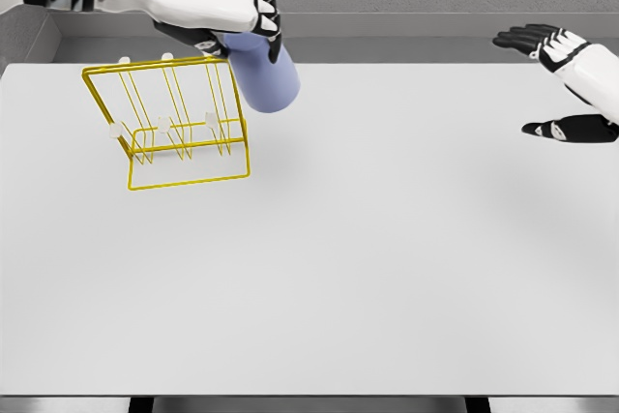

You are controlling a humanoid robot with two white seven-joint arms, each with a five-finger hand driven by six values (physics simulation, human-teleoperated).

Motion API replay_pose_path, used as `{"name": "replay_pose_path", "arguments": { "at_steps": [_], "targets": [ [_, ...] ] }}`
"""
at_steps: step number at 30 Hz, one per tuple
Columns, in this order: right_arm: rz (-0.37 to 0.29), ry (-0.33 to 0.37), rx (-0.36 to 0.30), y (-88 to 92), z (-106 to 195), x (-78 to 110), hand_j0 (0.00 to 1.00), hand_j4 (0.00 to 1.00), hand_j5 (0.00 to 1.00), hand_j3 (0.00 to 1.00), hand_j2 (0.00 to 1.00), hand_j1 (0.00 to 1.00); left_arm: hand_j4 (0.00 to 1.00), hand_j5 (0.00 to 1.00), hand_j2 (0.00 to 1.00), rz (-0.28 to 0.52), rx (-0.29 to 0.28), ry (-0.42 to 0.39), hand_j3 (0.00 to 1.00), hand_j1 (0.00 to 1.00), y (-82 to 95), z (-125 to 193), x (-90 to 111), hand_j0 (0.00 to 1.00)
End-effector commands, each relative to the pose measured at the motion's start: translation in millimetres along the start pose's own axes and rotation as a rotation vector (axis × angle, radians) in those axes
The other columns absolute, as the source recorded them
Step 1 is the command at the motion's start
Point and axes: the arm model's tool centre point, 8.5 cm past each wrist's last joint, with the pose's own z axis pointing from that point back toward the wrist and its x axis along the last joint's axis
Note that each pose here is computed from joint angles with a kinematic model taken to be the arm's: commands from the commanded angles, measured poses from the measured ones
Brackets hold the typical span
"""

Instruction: Place the cup on the cup holder with both arms

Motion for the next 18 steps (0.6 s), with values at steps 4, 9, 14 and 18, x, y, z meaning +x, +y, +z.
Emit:
{"name": "replay_pose_path", "arguments": {
  "at_steps": [4, 9, 14, 18],
  "targets": [
    [-0.005, 0.001, -0.007, -1.6, 1, -0.4, 1.0, 1.0, 1.0, 1.0, 1.0, 1.0, 0.58, 0.58, 0.58, 0.0, 0.007, -0.001, 0.58, 0.58, 0.5, 6, 3, 0.58],
    [-0.004, 0.0, -0.007, -1.7, 0, 0.0, 1.0, 1.0, 1.0, 1.0, 1.0, 1.0, 0.58, 0.58, 0.58, 0.001, 0.008, 0.002, 0.58, 0.58, -0.6, 11, 5, 0.58],
    [-0.004, 0.0, -0.007, -1.8, 0, 0.0, 1.0, 1.0, 1.0, 1.0, 1.0, 1.0, 0.58, 0.58, 0.58, 0.009, 0.008, 0.015, 0.58, 0.58, -3.2, 21, 4, 0.58],
    [-0.005, 0.0, -0.008, -1.8, 1, 0.0, 1.0, 1.0, 1.0, 1.0, 1.0, 1.0, 0.58, 0.58, 0.58, 0.012, 0.006, 0.025, 0.58, 0.58, -5.4, 27, 4, 0.58]
  ]
}}
